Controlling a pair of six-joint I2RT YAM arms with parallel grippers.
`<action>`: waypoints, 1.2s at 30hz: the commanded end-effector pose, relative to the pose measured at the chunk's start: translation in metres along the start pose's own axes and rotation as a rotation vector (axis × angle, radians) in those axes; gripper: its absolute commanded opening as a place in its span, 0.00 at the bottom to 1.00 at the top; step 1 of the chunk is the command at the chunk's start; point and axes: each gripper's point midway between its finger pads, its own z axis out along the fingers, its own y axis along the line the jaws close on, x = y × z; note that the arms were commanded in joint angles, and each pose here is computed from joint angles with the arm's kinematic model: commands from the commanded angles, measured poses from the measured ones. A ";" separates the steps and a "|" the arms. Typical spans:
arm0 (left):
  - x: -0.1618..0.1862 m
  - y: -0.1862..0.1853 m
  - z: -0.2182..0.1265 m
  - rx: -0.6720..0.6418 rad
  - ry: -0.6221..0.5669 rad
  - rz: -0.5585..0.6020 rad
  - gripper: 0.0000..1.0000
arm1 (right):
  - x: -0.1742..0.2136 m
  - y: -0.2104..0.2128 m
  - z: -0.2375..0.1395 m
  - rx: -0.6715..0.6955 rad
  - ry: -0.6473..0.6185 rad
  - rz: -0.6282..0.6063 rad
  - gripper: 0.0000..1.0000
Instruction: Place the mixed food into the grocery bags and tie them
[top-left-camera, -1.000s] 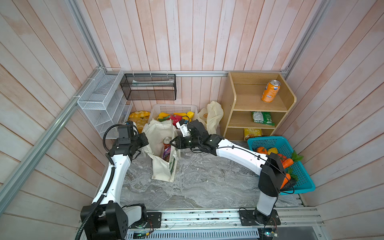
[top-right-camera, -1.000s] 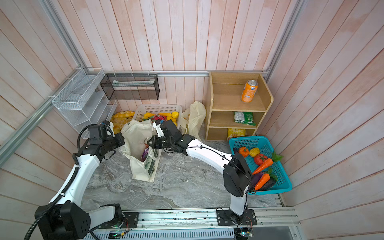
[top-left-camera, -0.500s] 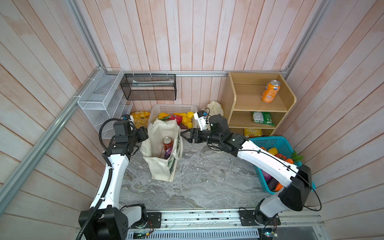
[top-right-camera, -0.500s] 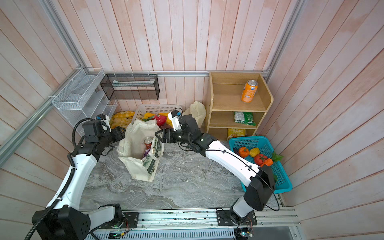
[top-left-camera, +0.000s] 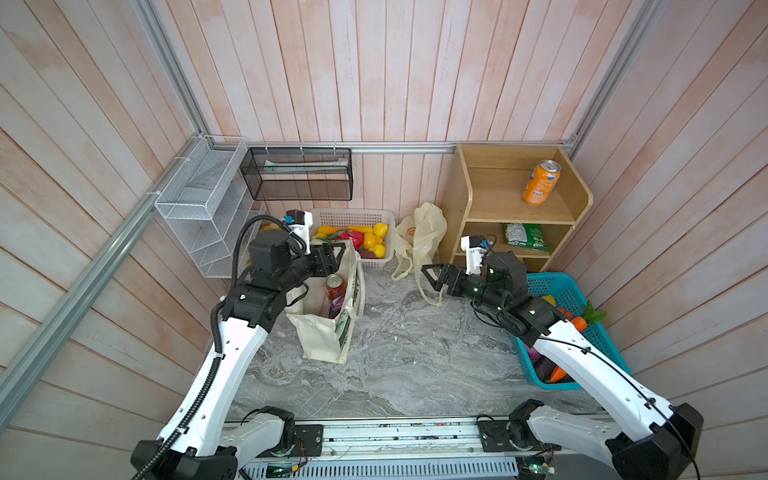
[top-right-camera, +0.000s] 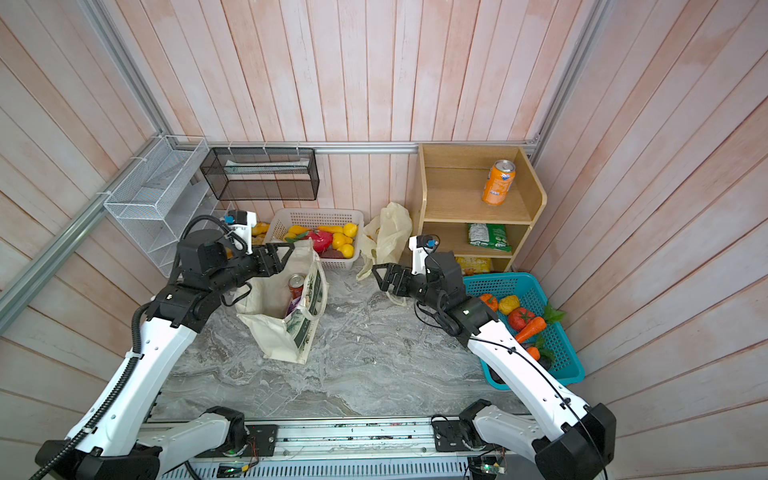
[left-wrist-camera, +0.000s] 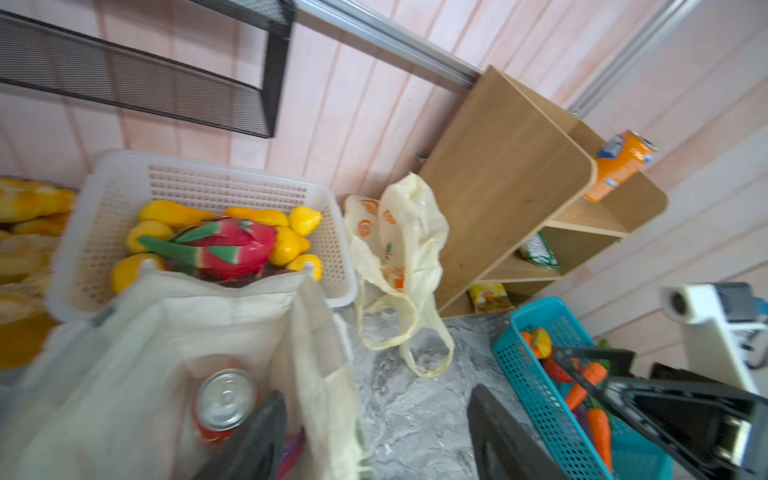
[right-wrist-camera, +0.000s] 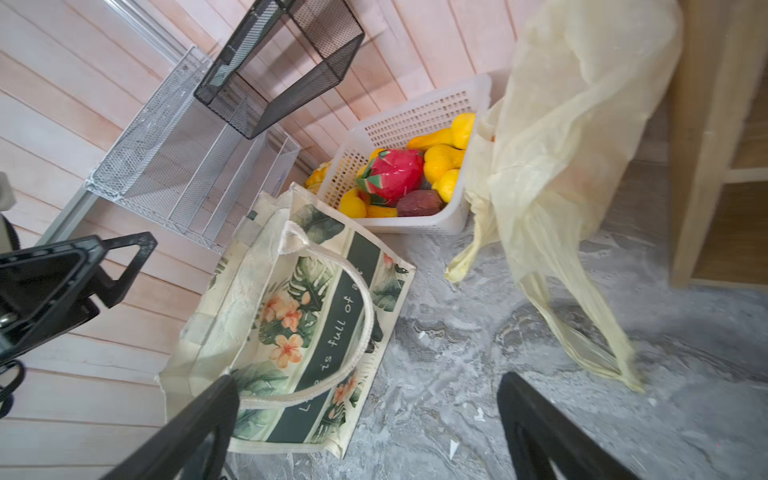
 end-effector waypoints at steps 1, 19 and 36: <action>-0.001 -0.027 0.019 0.026 -0.001 0.008 0.72 | 0.004 -0.022 -0.013 0.048 -0.024 0.046 0.98; 0.124 -0.039 0.196 -0.122 0.305 0.104 0.73 | 0.070 -0.103 -0.049 0.144 -0.015 0.208 0.95; 0.167 -0.004 0.266 -0.233 0.407 0.204 0.13 | 0.083 -0.106 -0.053 0.126 0.003 0.226 0.91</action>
